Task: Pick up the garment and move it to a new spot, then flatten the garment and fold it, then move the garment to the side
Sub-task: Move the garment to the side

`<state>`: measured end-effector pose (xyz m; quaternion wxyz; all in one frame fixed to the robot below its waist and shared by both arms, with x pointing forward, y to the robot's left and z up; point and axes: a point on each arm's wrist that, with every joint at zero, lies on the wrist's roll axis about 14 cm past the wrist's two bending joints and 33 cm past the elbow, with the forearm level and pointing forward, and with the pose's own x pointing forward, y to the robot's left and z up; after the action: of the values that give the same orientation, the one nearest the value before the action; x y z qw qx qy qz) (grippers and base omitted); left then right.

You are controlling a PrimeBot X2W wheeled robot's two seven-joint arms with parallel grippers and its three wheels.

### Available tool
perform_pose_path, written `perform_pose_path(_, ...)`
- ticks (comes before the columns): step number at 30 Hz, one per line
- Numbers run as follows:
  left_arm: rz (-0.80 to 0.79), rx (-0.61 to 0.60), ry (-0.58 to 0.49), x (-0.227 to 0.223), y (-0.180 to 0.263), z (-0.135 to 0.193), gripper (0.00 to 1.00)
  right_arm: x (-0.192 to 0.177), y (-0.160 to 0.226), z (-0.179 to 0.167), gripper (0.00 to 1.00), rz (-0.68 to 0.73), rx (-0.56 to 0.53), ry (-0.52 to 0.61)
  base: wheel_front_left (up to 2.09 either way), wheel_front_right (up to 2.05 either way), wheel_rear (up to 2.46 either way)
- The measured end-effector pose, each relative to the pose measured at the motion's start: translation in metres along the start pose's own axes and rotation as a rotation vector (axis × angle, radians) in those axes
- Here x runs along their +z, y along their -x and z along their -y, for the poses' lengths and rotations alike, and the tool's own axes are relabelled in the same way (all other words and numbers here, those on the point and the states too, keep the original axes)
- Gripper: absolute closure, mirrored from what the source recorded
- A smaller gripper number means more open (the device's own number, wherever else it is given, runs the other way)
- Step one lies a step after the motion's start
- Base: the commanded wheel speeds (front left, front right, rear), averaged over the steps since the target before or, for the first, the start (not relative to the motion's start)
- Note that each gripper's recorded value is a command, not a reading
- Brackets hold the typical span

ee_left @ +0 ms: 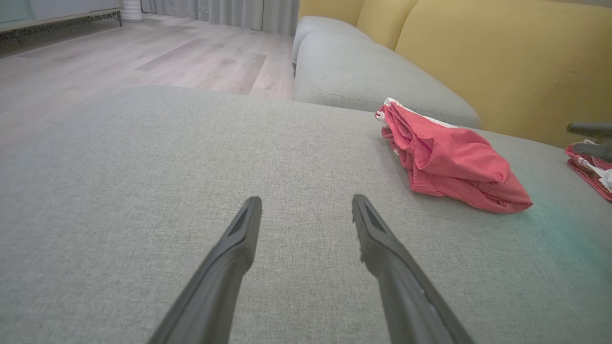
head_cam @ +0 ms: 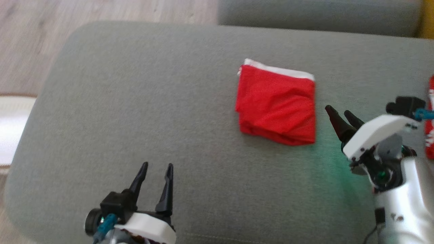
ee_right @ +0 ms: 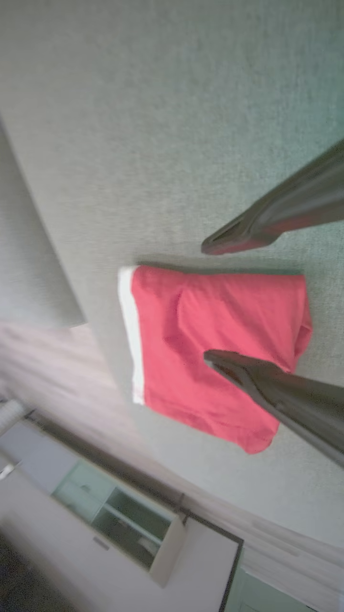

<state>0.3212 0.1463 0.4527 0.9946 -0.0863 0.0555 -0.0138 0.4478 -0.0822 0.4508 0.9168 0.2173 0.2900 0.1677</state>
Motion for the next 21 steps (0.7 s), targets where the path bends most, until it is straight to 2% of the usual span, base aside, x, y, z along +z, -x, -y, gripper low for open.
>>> perform_pose_path(4, -0.026, 0.036, 0.018, -0.007, 0.000, -0.005, 0.00, -0.015, -0.031, 0.005, 0.00, -0.152, -0.014, -0.046, 0.00, 0.00, 0.00)
perform_pose_path(12, -0.043, 0.106, 0.019, -0.010, 0.001, -0.021, 0.00, -0.036, -0.074, 0.008, 0.00, -0.299, -0.049, -0.062, 0.00, 0.00, 0.00)
perform_pose_path(13, -0.049, 0.116, 0.022, -0.011, 0.001, -0.023, 0.00, -0.040, -0.079, 0.009, 0.03, -0.317, -0.054, -0.060, 0.00, 0.00, 0.00)
perform_pose_path(14, -0.057, 0.128, 0.022, -0.013, 0.001, -0.025, 0.00, -0.042, -0.083, 0.008, 0.73, -0.326, -0.052, -0.069, 0.00, 0.00, 0.00)
perform_pose_path(15, -0.062, 0.135, 0.021, -0.015, 0.001, -0.027, 0.00, -0.040, -0.087, 0.007, 1.00, -0.325, -0.048, -0.076, 0.00, 0.00, 0.00)
perform_pose_path(21, -0.064, 0.122, 0.025, -0.015, -0.008, -0.021, 0.00, -0.024, -0.085, 0.007, 1.00, -0.263, -0.024, -0.159, 0.00, 0.00, 0.00)
